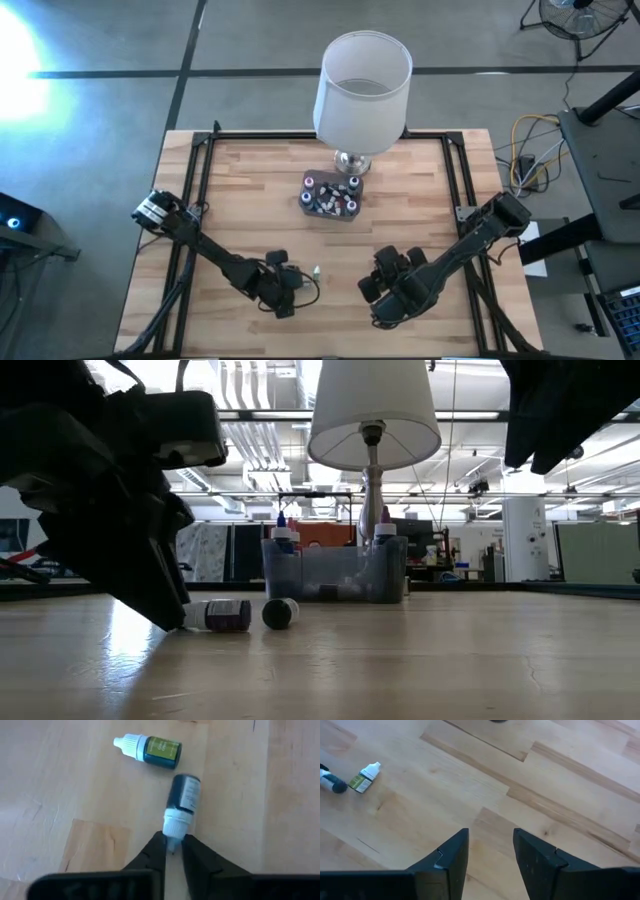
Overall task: Pick & Place food coloring
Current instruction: Put the small white food coloring bottle into the black bin, then put the small green food coloring bottle into the black bin
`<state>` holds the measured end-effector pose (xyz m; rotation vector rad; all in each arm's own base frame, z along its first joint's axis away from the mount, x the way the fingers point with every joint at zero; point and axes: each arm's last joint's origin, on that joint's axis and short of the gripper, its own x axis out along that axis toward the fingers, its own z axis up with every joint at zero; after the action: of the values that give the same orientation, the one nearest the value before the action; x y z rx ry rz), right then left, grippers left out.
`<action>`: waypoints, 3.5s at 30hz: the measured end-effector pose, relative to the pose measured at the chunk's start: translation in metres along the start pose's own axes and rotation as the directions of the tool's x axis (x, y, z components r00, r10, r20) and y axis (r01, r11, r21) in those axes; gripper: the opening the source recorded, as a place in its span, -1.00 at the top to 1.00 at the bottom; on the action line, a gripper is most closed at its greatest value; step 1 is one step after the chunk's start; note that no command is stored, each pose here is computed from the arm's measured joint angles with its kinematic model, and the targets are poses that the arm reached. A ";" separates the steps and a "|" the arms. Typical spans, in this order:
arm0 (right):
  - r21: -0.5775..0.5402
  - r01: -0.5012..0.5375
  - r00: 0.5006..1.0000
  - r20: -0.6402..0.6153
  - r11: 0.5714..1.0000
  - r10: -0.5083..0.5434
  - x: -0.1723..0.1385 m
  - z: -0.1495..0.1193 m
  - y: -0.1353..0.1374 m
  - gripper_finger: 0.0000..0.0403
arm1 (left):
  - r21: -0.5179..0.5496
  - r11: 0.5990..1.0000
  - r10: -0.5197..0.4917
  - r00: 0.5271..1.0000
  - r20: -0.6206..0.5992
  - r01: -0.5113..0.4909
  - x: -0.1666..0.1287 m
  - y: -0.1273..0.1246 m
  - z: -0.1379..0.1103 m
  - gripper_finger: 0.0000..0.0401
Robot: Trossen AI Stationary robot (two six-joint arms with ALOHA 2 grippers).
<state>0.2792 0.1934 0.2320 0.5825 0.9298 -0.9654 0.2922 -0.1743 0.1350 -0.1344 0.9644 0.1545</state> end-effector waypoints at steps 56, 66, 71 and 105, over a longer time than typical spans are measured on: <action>-0.030 0.032 0.999 -0.038 0.999 -0.033 0.006 -0.004 -0.004 0.34 | 0.185 0.979 -0.078 0.996 -0.039 0.084 0.015 0.012 0.029 0.73; 0.080 -0.114 0.976 0.194 0.990 0.097 -0.021 0.002 -0.014 0.48 | 0.217 0.975 0.065 0.997 -0.051 -0.052 -0.020 0.021 0.058 0.86; 0.026 -0.190 0.933 0.315 0.981 0.172 -0.039 0.013 -0.019 0.55 | 0.306 0.935 0.169 0.983 0.066 -0.181 -0.038 0.037 0.087 0.86; 0.079 -0.218 0.910 0.376 0.973 0.173 -0.036 0.020 -0.024 0.72 | 0.392 0.895 -0.210 0.976 -0.054 0.214 -0.065 0.114 0.148 0.15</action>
<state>0.2569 0.1822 0.2727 0.5597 0.4710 -0.9119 0.3531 -0.0403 0.2672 0.1342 0.9659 -0.2457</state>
